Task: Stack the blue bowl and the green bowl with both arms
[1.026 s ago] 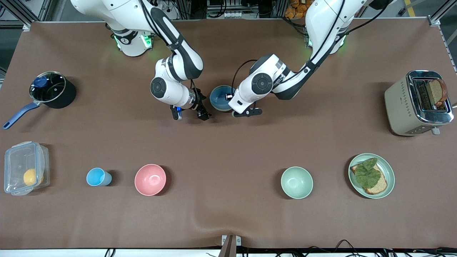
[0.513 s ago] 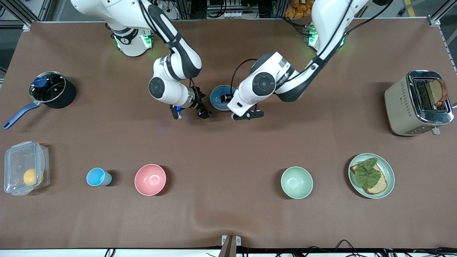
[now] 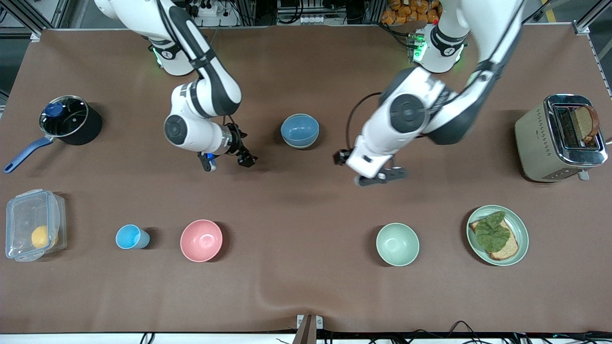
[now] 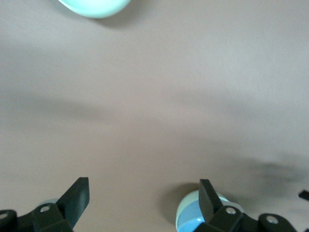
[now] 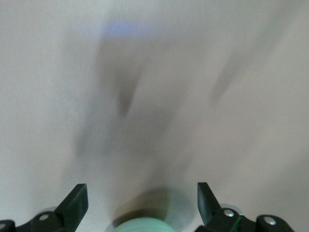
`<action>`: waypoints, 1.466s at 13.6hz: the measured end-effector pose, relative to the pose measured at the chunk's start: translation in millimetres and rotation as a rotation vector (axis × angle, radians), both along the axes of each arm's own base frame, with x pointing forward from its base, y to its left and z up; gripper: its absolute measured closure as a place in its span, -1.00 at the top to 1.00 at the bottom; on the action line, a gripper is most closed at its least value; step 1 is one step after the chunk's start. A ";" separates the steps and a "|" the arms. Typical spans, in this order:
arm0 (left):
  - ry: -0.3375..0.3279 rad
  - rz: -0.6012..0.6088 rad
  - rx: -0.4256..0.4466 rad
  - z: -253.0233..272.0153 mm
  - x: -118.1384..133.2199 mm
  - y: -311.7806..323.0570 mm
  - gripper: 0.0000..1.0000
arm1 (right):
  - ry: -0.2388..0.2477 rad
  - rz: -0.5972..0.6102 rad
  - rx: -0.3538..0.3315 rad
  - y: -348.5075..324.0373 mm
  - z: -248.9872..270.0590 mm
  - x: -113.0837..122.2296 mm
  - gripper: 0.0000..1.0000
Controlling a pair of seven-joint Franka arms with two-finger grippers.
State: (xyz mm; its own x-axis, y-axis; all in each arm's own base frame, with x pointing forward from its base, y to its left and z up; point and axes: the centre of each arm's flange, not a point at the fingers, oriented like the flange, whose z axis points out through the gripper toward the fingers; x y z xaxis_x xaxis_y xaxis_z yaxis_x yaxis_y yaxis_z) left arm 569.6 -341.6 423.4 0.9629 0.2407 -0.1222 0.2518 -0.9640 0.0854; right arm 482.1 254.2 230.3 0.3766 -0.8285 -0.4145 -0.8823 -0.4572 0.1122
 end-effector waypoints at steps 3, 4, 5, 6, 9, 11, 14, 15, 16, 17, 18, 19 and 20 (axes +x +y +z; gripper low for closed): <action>-0.060 0.022 0.069 52.9 26.2 54.3 1.00 | 0.008 0.119 0.016 -60.6 11.5 18.0 1.00; -0.073 0.023 0.074 63.7 31.2 67.3 1.00 | 0.013 0.160 -0.003 -87.5 21.6 25.1 1.00; -0.085 0.019 0.075 72.8 34.5 78.0 1.00 | 0.021 0.197 -0.026 -113.0 35.1 31.1 1.00; -0.094 0.005 0.079 80.8 35.4 87.1 1.00 | 0.027 0.231 -0.055 -135.2 51.5 36.3 1.00; -0.101 -0.053 0.115 107.8 31.4 120.0 1.00 | 0.031 0.300 -0.093 -187.6 104.6 47.9 1.00; -0.091 -0.095 0.122 125.1 26.1 146.7 1.00 | 0.009 0.343 -0.063 -225.1 140.0 55.2 1.00; -0.092 -0.143 0.146 147.0 8.7 185.8 1.00 | -0.021 0.401 -0.055 -272.5 184.8 59.7 1.00; -0.097 -0.155 0.148 156.4 1.4 197.1 1.00 | -0.031 0.431 -0.054 -281.4 196.5 61.2 1.00; -0.101 -0.171 0.150 166.2 -6.3 205.6 1.00 | -0.043 0.463 -0.047 -292.6 207.2 62.6 1.00; -0.103 -0.190 0.153 175.0 -13.1 212.9 1.00 | -0.053 0.497 -0.033 -307.0 217.8 62.8 1.00; -0.101 -0.206 0.156 182.7 -19.0 220.0 1.00 | -0.058 0.529 -0.023 -323.2 229.7 61.9 1.00; -0.096 -0.215 0.158 188.2 -23.4 226.1 1.00 | -0.058 0.551 -0.026 -336.4 243.5 61.0 1.00; -0.094 -0.216 0.160 191.9 -26.6 229.2 1.00 | -0.052 0.570 -0.039 -342.3 259.2 60.8 1.00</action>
